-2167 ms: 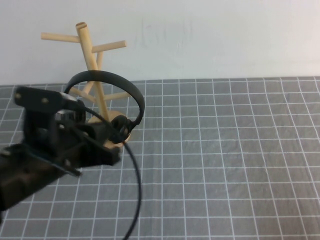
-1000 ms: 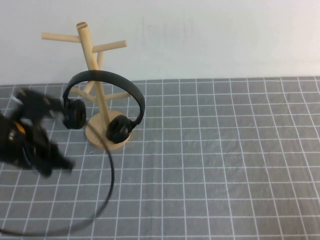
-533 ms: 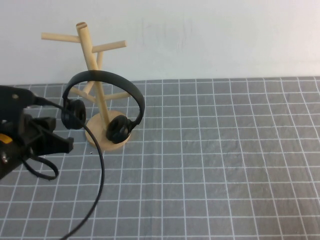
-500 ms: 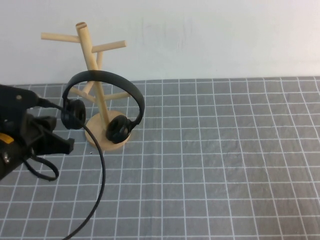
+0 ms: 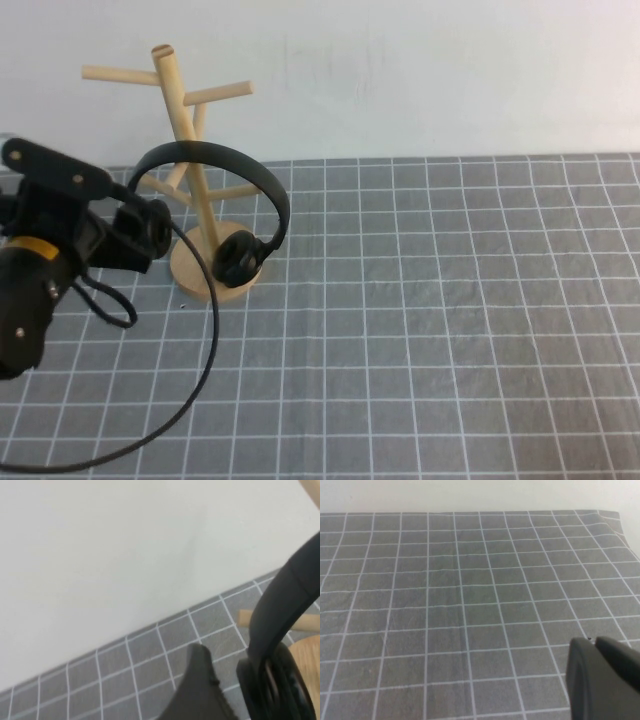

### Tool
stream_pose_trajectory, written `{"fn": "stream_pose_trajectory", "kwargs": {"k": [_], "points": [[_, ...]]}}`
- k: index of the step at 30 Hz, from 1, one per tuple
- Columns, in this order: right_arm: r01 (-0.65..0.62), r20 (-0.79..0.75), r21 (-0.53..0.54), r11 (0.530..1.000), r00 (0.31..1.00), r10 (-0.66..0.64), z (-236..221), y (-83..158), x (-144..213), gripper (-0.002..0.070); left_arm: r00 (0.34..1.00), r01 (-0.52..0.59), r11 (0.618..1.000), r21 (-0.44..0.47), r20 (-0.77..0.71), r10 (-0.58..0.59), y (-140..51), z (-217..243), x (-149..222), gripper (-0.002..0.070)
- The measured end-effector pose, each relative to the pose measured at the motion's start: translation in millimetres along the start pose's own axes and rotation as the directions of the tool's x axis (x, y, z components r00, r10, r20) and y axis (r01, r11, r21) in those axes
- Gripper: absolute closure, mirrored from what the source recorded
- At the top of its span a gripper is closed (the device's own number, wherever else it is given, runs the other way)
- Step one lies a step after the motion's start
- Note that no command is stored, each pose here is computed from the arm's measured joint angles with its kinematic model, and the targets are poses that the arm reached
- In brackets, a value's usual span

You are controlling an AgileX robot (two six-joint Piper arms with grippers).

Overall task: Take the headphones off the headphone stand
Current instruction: Pick up the headphones from the headphone stand

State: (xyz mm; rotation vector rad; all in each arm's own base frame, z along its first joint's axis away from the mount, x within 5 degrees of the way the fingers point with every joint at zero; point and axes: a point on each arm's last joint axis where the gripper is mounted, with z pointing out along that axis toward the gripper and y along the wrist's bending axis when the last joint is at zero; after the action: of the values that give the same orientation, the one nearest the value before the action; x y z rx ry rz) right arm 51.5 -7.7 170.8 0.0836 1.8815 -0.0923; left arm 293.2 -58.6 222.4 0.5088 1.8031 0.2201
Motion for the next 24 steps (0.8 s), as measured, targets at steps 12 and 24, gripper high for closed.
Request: {"fn": "stream_pose_trajectory", "kwargs": {"k": [12,24], "points": [[0.000,0.000,0.000,1.000,1.000,0.000,0,0,0,0.0685,0.998,-0.062,0.998,0.017,0.021,0.061,-6.6,50,-4,0.0177],[0.000,0.000,0.000,1.000,1.000,0.000,0,0,0,0.0685,0.997,0.047,0.998,0.033,-0.065,-0.044,-8.2,72,-3,0.0625]]}}
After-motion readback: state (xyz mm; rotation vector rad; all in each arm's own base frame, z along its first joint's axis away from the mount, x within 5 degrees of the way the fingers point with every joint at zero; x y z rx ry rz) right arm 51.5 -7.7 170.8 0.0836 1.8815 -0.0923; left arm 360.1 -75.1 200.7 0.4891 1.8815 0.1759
